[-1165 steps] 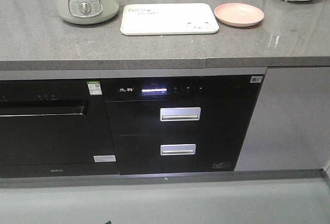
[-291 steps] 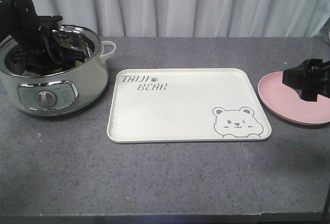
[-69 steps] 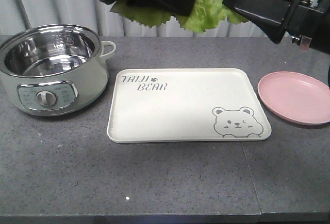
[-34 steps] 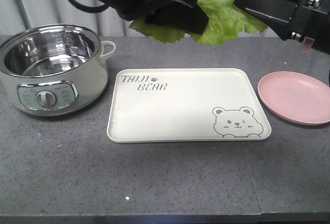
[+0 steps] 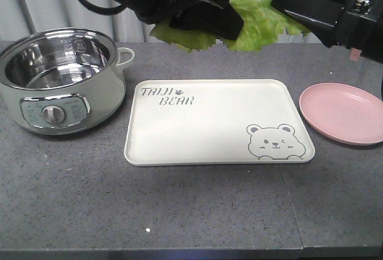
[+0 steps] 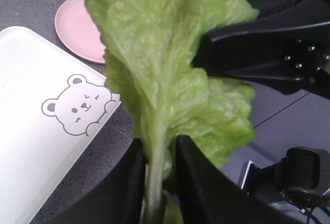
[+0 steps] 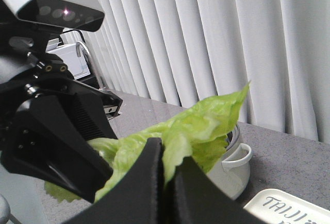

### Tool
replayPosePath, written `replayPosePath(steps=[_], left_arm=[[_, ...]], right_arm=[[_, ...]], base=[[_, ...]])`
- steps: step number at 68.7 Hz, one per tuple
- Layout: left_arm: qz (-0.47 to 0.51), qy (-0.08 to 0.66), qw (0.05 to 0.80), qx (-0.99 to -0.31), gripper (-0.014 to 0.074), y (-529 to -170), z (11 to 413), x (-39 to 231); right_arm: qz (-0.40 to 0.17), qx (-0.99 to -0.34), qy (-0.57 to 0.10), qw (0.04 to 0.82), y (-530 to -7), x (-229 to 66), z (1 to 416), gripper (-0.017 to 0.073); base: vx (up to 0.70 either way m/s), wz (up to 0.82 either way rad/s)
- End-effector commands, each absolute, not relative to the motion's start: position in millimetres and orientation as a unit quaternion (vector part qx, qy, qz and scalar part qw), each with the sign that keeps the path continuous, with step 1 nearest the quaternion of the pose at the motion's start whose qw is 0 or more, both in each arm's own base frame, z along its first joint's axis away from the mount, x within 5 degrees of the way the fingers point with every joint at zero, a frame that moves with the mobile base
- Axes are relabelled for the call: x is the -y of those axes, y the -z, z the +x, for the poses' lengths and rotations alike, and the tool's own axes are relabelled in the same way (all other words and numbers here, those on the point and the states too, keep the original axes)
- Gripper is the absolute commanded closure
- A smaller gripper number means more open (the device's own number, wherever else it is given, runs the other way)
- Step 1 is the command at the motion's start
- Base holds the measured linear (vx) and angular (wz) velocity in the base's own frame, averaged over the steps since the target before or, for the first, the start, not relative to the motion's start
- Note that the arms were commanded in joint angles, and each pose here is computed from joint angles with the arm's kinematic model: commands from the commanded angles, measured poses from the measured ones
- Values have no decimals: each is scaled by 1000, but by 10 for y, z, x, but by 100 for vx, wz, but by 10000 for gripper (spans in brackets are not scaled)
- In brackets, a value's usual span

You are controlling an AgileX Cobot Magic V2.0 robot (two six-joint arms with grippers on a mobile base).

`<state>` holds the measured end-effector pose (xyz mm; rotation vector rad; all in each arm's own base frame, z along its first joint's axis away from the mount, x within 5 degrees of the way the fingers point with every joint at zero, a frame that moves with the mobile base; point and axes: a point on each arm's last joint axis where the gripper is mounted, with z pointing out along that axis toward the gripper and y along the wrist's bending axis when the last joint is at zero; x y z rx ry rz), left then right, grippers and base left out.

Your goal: Transfer vegetables to tray and serve

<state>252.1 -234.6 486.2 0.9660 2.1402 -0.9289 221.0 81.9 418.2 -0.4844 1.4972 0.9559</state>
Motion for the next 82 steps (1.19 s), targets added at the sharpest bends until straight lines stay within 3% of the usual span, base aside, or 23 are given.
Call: replayPosePath(steps=[1, 13, 26, 52, 68, 82], left_arm=[[367, 391, 334, -775, 326, -5147, 2283, 2268], [361, 393, 366, -763, 214, -5283, 2190, 2179], [357, 367, 415, -752, 198, -5456, 2044, 2002], [287, 143, 495, -807, 199, -5544, 2044, 1468], [261, 87, 510, -815, 199, -5543, 2113, 1375], [262, 85, 507, -817, 199, -5524, 2140, 1392]], right_arm=[[-187, -603, -450, 631, -4402, -801, 2146, 569], [-187, -604, -450, 631, -4399, -802, 2146, 569], [-173, -610, -427, 644, -4414, -756, 2151, 566], [-53, -668, -275, 689, -4344, 19, 2296, 565], [30, -721, -266, 639, -3896, 460, 2751, 565], [77, -761, -270, 585, -3404, 707, 3147, 565]], base=[[0, 0], [0, 0], [0, 0], [0, 0], [0, 0], [0, 0]])
